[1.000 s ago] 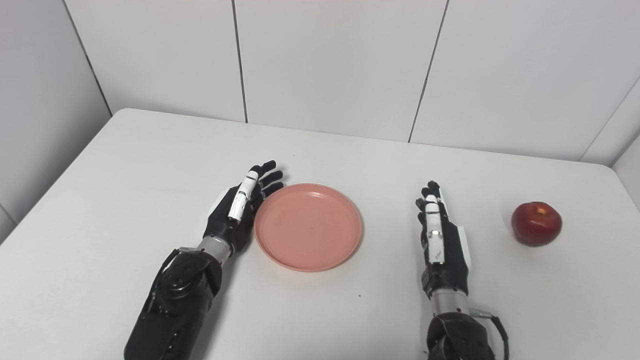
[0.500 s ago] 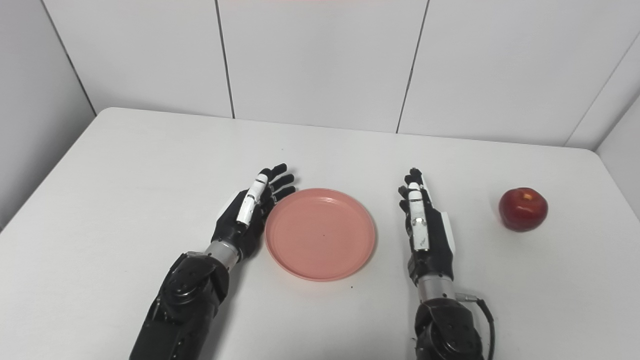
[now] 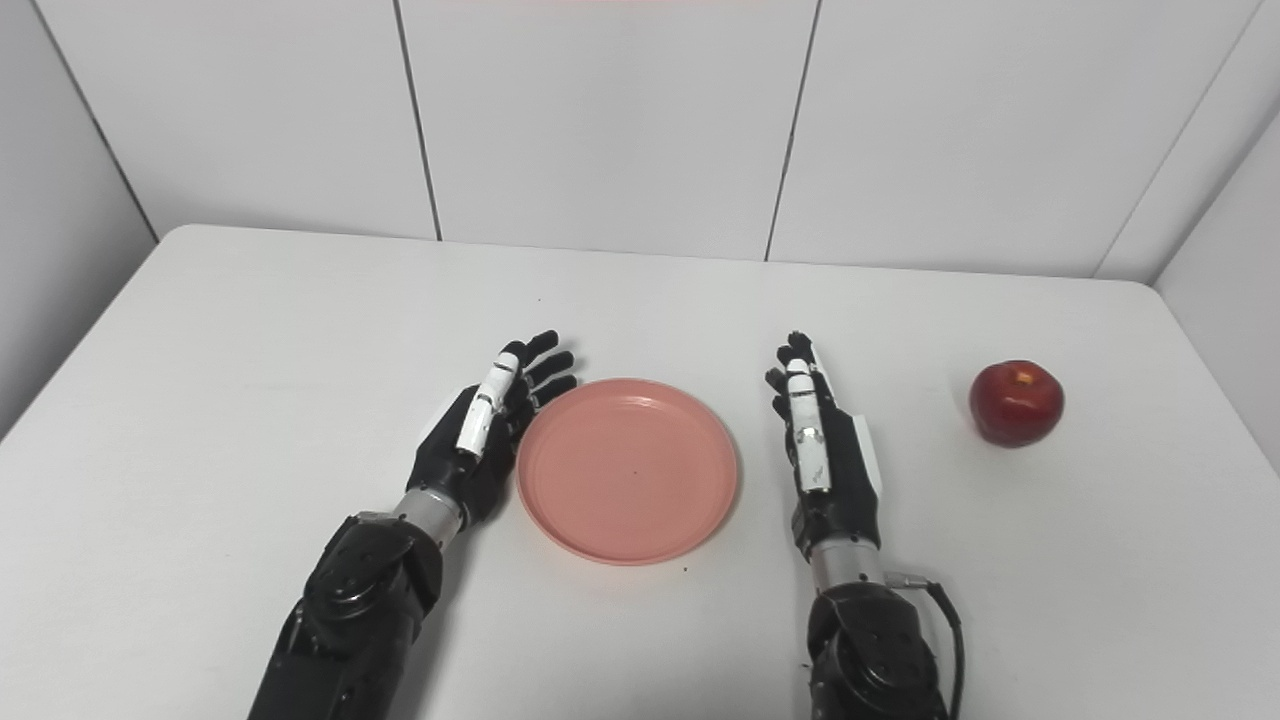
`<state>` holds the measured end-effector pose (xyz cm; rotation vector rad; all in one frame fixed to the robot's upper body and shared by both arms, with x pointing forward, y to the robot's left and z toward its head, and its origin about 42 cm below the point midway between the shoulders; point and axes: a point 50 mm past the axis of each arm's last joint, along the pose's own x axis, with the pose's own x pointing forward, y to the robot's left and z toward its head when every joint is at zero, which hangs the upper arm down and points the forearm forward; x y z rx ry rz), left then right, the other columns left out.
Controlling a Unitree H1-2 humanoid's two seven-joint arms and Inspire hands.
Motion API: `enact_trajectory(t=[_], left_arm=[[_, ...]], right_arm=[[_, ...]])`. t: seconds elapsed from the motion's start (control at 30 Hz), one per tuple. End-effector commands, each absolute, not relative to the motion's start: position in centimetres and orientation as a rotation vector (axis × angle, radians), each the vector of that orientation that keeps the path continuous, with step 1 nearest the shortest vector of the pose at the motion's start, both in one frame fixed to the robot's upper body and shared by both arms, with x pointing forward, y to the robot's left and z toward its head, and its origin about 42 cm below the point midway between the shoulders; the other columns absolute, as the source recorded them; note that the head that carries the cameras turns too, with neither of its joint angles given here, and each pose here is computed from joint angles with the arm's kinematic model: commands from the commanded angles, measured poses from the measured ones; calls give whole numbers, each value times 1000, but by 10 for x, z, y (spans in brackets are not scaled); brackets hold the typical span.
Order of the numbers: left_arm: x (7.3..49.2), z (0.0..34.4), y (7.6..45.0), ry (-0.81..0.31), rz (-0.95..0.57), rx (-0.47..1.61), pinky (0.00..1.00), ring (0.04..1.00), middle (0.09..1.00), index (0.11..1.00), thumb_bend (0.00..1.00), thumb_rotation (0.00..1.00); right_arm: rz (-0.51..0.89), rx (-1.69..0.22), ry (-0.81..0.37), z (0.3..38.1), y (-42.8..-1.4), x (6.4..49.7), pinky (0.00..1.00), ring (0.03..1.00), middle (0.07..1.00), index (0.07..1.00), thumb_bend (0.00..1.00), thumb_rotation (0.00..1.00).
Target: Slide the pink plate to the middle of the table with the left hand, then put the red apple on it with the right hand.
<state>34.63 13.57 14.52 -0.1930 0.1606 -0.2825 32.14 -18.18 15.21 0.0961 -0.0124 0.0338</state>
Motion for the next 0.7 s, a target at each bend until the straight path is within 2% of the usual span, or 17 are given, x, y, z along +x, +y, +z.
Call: enact_trajectory(t=[0.0, 0.3, 0.6, 0.67], left_arm=[[349, 150, 134, 118, -287, -207, 873, 889, 899, 890, 355, 1000], [349, 143, 152, 112, -251, -224, 887, 895, 902, 892, 358, 1000], [353, 135, 171, 110, -241, -248, 902, 906, 916, 904, 360, 1000], [354, 133, 173, 110, -235, -254, 898, 901, 910, 898, 358, 1000]], right_arm=[[37, 101, -91, 171, -178, 332, 991, 935, 950, 957, 302, 1000], [39, 40, -136, 181, -179, 335, 991, 914, 928, 923, 317, 1000], [18, -55, -201, 207, -187, 341, 915, 899, 908, 909, 374, 1000], [1, -70, -211, 212, -189, 341, 900, 892, 904, 901, 405, 957]])
